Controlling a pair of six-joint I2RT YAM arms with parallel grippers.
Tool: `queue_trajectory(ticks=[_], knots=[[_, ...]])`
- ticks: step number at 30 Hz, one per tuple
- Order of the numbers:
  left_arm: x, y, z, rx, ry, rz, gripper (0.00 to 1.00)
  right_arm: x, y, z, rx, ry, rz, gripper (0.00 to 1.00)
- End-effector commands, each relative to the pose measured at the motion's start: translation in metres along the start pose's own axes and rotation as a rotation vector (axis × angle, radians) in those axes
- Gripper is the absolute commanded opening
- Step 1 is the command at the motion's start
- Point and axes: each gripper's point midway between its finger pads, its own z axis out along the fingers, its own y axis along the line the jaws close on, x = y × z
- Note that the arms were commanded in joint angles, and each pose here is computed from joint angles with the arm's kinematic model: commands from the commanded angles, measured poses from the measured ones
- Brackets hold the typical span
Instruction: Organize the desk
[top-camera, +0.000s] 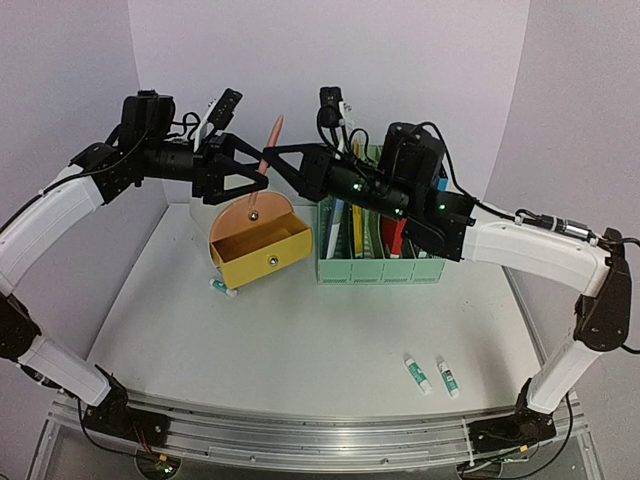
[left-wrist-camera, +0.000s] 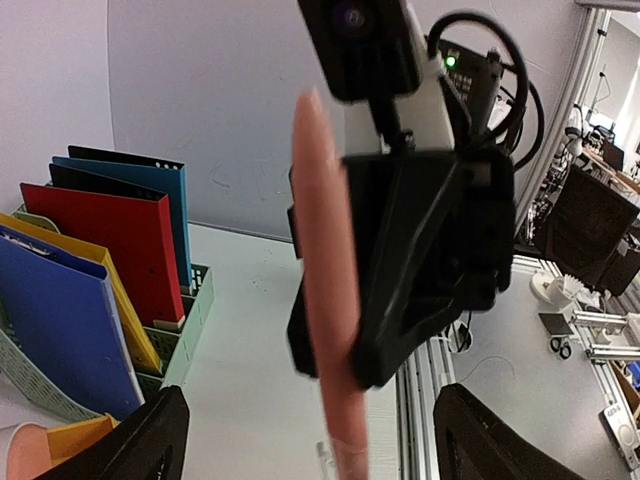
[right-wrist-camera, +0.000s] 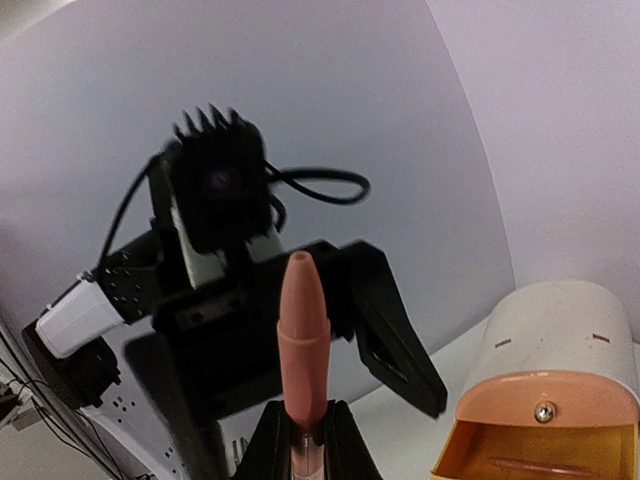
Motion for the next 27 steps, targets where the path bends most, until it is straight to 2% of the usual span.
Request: queue_trajectory(ticks=[1,2,4,7,9,10,11,12,13,14,15,16,21,23,27], knots=[[-0.011,-0.002,-0.001,0.009,0.002,-0.021,0.74,-0.060,0.041,-0.012,-0.121,-0.146,-0.041,0.00],[-0.011,-0.002,0.000,0.013,0.004,-0.022,0.69,-0.058,0.041,-0.010,-0.123,-0.142,-0.039,0.00],[-0.014,-0.004,0.000,0.027,-0.002,-0.016,0.49,-0.055,0.041,-0.007,-0.123,-0.136,-0.032,0.00],[-0.023,-0.009,-0.002,0.039,-0.023,0.009,0.12,-0.051,0.039,-0.005,-0.115,-0.128,-0.028,0.00],[-0.026,-0.011,-0.004,0.038,-0.031,0.024,0.00,-0.048,0.037,-0.004,-0.107,-0.124,-0.026,0.00],[-0.027,-0.012,-0.005,0.033,-0.032,0.032,0.00,-0.046,0.035,-0.003,-0.104,-0.119,-0.025,0.00],[-0.026,-0.010,-0.006,0.019,-0.029,0.034,0.00,-0.044,0.033,-0.003,-0.094,-0.114,-0.022,0.06],[-0.023,-0.004,-0.006,-0.018,-0.020,0.029,0.00,-0.042,0.028,-0.002,-0.073,-0.109,-0.018,0.18],[-0.018,0.003,-0.006,-0.059,-0.002,0.022,0.00,-0.040,0.019,-0.003,-0.028,-0.112,-0.015,0.50],[-0.008,0.017,-0.005,-0.125,0.031,0.014,0.00,-0.041,0.010,-0.007,0.029,-0.122,-0.012,0.76],[0.006,0.033,-0.006,-0.205,0.079,0.005,0.00,-0.044,-0.001,-0.013,0.097,-0.138,-0.011,0.93],[0.024,0.050,-0.008,-0.284,0.145,-0.008,0.00,-0.046,-0.014,-0.021,0.177,-0.155,-0.013,0.97],[0.110,0.117,-0.033,-0.614,0.477,0.022,0.00,-0.057,-0.062,-0.073,0.514,-0.228,-0.019,0.98],[0.137,0.126,-0.041,-0.655,0.573,0.055,0.00,-0.057,-0.068,-0.088,0.568,-0.234,-0.031,0.98],[0.163,0.136,-0.044,-0.673,0.660,0.063,0.00,-0.058,-0.069,-0.102,0.601,-0.237,-0.034,0.98]])
